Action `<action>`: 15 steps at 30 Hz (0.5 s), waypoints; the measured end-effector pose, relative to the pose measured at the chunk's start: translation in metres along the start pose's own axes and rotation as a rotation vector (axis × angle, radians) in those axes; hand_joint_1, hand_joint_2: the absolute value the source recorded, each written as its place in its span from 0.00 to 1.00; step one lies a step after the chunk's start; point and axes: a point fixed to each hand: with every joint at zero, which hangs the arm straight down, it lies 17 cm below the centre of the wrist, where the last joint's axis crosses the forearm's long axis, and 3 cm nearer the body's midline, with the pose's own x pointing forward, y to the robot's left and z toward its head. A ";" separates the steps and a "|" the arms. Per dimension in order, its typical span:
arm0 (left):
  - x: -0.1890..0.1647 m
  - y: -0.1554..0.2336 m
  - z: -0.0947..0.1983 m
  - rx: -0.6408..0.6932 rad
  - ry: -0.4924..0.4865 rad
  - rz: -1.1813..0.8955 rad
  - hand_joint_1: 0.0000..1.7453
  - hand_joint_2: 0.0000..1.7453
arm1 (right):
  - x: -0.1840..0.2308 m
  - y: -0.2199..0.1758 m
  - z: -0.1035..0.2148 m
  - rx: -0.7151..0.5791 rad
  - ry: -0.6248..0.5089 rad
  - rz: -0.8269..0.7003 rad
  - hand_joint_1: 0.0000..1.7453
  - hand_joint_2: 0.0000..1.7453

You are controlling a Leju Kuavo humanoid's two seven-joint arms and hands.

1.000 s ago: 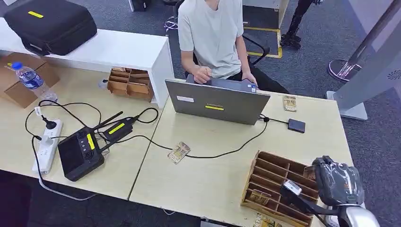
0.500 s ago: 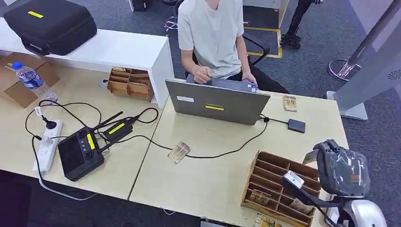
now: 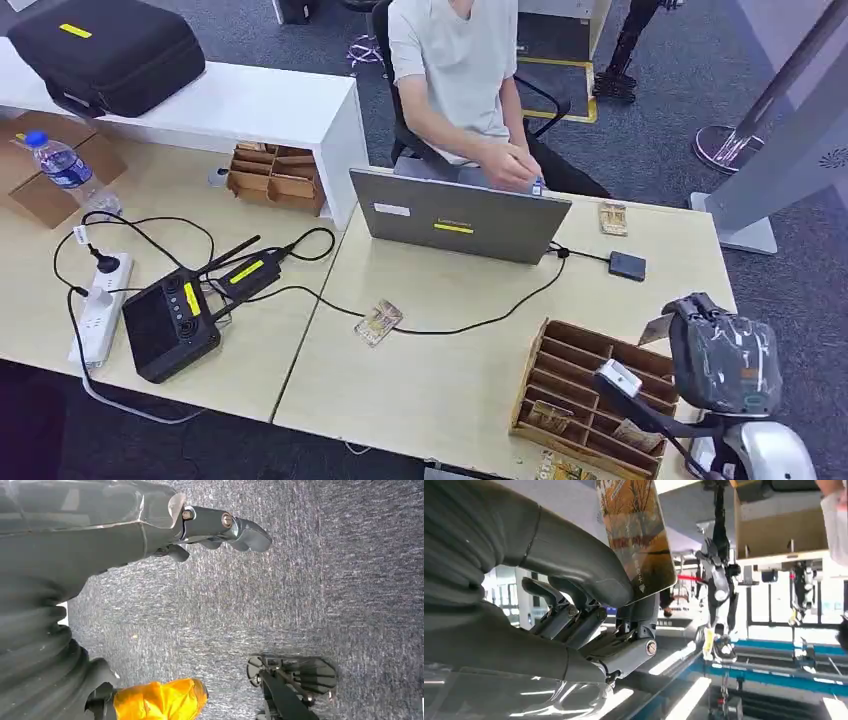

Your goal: Pass the card to the sensor for recognition and then transmit it.

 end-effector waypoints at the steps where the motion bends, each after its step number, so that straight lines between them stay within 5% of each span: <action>1: 0.000 0.000 0.000 0.000 0.000 -0.002 0.00 1.00 | 0.001 -0.005 -0.002 -0.019 -0.002 0.007 1.00 1.00; 7: 0.000 -0.009 0.001 -0.017 0.002 -0.039 0.00 1.00 | 0.007 -0.040 -0.031 -0.139 -0.009 0.081 1.00 1.00; 15: 0.012 -0.027 0.003 -0.092 -0.048 -0.135 0.00 1.00 | 0.013 -0.096 -0.158 -0.233 -0.007 0.191 1.00 1.00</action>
